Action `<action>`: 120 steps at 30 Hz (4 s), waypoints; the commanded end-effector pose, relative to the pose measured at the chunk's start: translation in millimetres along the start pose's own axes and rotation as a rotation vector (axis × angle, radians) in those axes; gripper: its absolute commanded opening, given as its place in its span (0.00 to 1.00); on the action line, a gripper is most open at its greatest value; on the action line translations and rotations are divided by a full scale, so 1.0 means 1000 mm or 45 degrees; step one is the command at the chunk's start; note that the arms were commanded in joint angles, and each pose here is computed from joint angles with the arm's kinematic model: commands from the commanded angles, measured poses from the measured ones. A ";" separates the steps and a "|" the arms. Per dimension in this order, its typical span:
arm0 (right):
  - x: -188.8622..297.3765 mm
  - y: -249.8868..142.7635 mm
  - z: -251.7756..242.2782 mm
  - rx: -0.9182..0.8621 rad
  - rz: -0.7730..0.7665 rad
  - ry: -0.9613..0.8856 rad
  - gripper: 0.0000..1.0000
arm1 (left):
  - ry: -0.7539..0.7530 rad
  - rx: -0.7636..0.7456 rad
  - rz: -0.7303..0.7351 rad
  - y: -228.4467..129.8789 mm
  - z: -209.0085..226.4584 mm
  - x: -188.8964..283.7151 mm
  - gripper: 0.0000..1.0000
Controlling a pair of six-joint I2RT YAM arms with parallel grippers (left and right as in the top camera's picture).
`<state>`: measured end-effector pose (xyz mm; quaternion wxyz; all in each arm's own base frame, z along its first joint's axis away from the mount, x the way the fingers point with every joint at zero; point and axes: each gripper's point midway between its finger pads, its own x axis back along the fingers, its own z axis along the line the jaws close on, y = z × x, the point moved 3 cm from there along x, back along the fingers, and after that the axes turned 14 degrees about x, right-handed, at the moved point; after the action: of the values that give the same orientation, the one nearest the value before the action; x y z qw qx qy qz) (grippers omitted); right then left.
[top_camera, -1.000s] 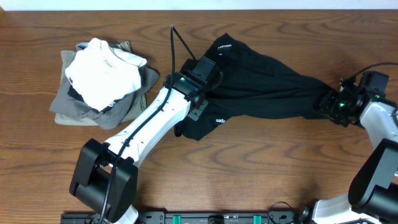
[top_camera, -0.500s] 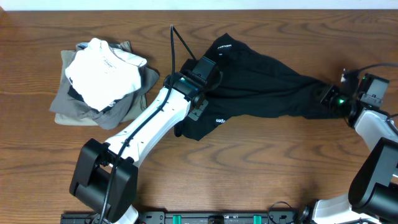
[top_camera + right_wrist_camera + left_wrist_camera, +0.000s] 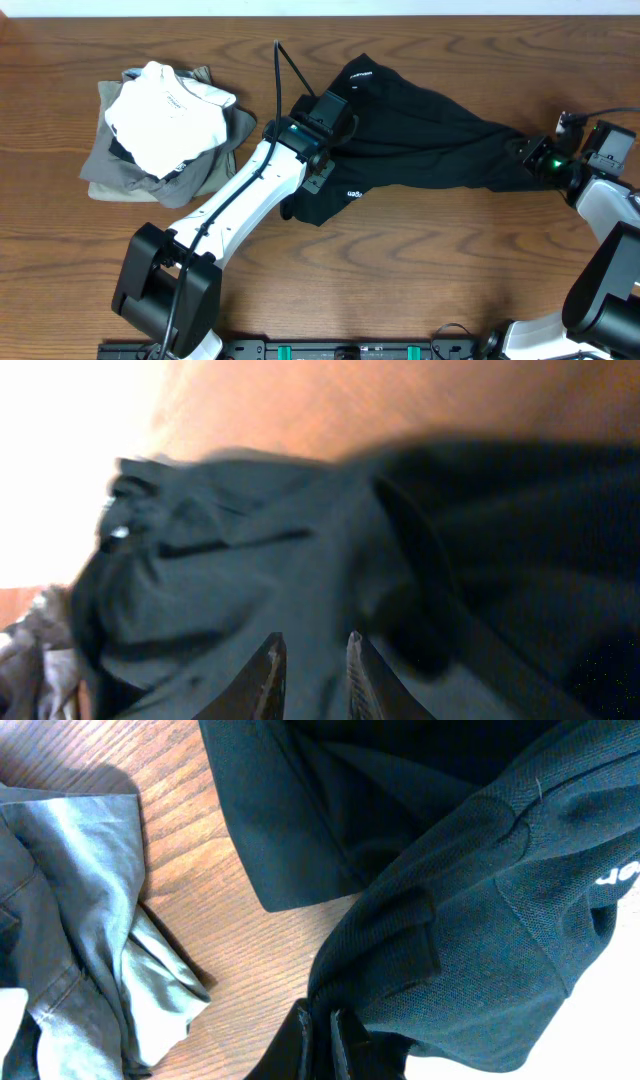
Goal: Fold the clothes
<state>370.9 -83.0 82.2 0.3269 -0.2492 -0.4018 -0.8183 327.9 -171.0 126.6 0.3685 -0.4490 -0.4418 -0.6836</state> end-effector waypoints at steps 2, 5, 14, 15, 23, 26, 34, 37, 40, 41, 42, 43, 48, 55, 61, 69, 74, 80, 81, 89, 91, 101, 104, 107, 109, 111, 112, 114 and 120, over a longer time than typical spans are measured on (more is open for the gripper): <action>0.002 -0.015 -0.009 0.000 0.090 -0.069 0.23 | 0.013 -0.003 -0.042 0.006 0.006 0.010 0.06; 0.003 -0.029 -0.012 0.069 0.164 -0.086 0.34 | 0.012 0.001 -0.043 0.006 0.006 0.010 0.06; -0.002 -0.023 -0.016 0.138 0.121 -0.135 0.38 | 0.010 0.004 -0.052 0.008 0.005 0.010 0.07; -0.004 -0.021 -0.015 0.147 0.115 -0.131 0.37 | 0.010 0.004 -0.052 0.008 0.005 0.010 0.07; -0.022 -0.029 -0.020 0.060 0.143 -0.180 0.13 | 0.011 0.003 -0.049 0.007 0.005 0.010 0.07; -0.020 -0.022 -0.016 0.049 0.112 -0.151 0.01 | 0.011 0.003 -0.049 0.007 0.005 0.010 0.07; 0.044 0.013 0.003 0.065 -0.076 -0.151 0.01 | 0.013 0.001 -0.044 0.007 0.006 0.010 0.07; 0.082 0.014 -0.007 -0.009 -0.133 -0.344 0.01 | 0.013 0.001 -0.044 0.007 0.006 0.010 0.07; 0.110 0.008 -0.016 -0.050 -0.149 -0.495 0.04 | 0.013 0.001 -0.044 0.007 0.006 0.010 0.07; 0.113 0.004 -0.017 -0.062 -0.136 -0.511 0.04 | 0.013 0.001 -0.044 0.007 0.006 0.010 0.07; 0.113 -0.003 -0.017 -0.082 -0.100 -0.513 0.05 | 0.013 0.000 -0.044 0.007 0.006 0.010 0.07; 0.112 -0.010 -0.018 -0.102 -0.060 -0.516 0.05 | 0.013 0.000 -0.044 0.007 0.006 0.010 0.07; 0.113 -0.038 -0.027 -0.177 0.096 -0.602 0.17 | 0.013 -0.004 -0.044 0.007 0.006 0.010 0.07; 0.112 -0.042 -0.025 -0.179 0.120 -0.578 0.51 | 0.013 -0.004 -0.044 0.007 0.006 0.010 0.07; 0.087 -0.052 -0.001 -0.014 0.238 -0.349 0.52 | 0.013 -0.003 -0.045 0.007 0.006 0.010 0.07; 0.048 -0.073 -0.027 -0.077 0.415 -0.361 0.47 | 0.013 -0.003 -0.044 0.007 0.006 0.010 0.07; 0.031 -0.091 -0.041 -0.146 0.518 -0.359 0.45 | 0.013 -0.003 -0.044 0.007 0.006 0.010 0.07; 0.022 -0.101 -0.048 -0.176 0.572 -0.357 0.45 | 0.012 -0.003 -0.046 0.007 0.006 0.010 0.07; 0.021 -0.100 -0.048 -0.172 0.565 -0.358 0.45 | 0.012 -0.003 -0.045 0.007 0.005 0.010 0.07; 0.016 -0.091 -0.042 -0.164 0.513 -0.286 0.31 | 0.012 -0.001 -0.050 0.008 0.006 0.010 0.07; 0.015 -0.091 -0.037 -0.146 0.510 -0.237 0.30 | 0.011 -0.002 -0.050 0.008 0.005 0.010 0.07; 0.015 -0.093 -0.029 -0.125 0.526 -0.157 0.17 | 0.010 0.001 -0.058 0.009 0.005 0.010 0.08; 0.016 -0.094 -0.030 -0.124 0.529 -0.169 0.15 | 0.009 0.001 -0.058 0.009 0.005 0.010 0.08; 0.020 -0.093 -0.037 -0.112 0.530 -0.237 0.16 | 0.010 0.001 -0.058 0.009 0.005 0.010 0.07; 0.023 -0.090 -0.037 -0.111 0.514 -0.247 0.10 | 0.010 0.001 -0.059 0.009 0.005 0.010 0.07; 0.024 -0.087 -0.033 -0.111 0.497 -0.219 0.02 | 0.010 0.001 -0.059 0.009 0.005 0.010 0.07; 0.024 -0.086 -0.031 -0.112 0.490 -0.199 0.01 | 0.010 0.001 -0.059 0.009 0.005 0.010 0.08; 0.024 -0.084 -0.025 -0.116 0.478 -0.153 0.01 | 0.010 0.001 -0.059 0.009 0.005 0.010 0.07; 0.033 -0.060 -0.003 -0.085 0.371 0.009 0.01 | 0.012 0.003 -0.049 0.007 0.006 0.011 0.07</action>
<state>289.5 -69.5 41.4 0.4421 -0.3777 -0.3166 -0.7494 329.0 -171.7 126.9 0.3665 -0.4479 -0.4440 -0.6840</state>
